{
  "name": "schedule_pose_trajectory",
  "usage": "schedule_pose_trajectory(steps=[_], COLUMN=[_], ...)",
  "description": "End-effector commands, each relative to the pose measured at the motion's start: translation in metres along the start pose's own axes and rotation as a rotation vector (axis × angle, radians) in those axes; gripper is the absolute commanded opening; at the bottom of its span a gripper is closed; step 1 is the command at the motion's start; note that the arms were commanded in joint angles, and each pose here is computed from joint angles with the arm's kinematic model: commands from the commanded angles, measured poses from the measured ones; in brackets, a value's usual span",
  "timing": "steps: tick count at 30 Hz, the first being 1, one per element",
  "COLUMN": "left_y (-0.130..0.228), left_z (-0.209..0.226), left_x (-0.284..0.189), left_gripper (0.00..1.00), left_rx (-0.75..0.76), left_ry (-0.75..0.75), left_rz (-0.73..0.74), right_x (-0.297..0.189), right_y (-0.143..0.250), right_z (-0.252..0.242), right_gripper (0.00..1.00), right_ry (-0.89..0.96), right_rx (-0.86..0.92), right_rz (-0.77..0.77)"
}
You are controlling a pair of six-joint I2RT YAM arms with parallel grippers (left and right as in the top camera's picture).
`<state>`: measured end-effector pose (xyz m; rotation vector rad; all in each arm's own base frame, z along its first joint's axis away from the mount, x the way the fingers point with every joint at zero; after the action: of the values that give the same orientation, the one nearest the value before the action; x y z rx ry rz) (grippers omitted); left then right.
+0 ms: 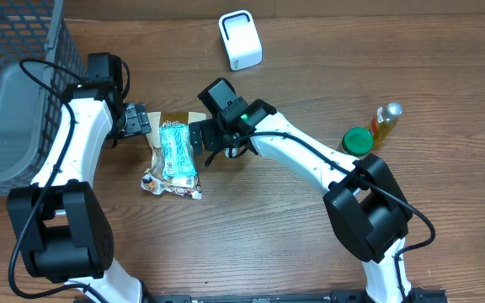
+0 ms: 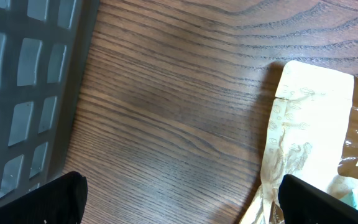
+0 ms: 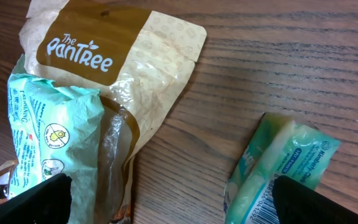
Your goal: Scan the item barcode
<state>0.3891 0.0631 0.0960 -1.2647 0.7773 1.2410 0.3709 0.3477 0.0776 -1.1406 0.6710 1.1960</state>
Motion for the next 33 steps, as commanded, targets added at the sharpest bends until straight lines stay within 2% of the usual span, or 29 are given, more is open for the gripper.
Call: schedule_pose_trajectory(steps=[1, 17, 33], left_y=[-0.0028, -0.0028, -0.0028], left_z=[0.0008, 0.0008, 0.0008], left_x=[-0.0019, -0.0019, -0.0019], left_gripper=[1.00, 1.00, 1.00], left_rx=[0.005, 0.006, 0.005], left_ry=[-0.011, -0.011, -0.011], left_rz=[-0.010, -0.010, -0.010], right_x=[-0.0102, -0.0087, -0.0010], right_y=[-0.0154, -0.0191, -0.0142], right_z=[0.0066, 0.0092, 0.0008], right_gripper=[1.00, 1.00, 1.00], right_ry=[-0.014, -0.032, -0.019], right_rx=[0.030, 0.113, 0.118], right_rz=[-0.050, -0.068, -0.058])
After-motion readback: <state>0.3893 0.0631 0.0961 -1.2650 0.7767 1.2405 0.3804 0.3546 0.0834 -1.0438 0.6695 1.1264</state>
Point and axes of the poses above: each gripper's point midway between its finger pads, its own x axis out along the fingers, its own z axis along the line the jaws close on, y = z × x, the point moved 1 cm from there along -x, back along the fingers, and after that the axes turned 9 degrees about x, right-handed, at the moved point
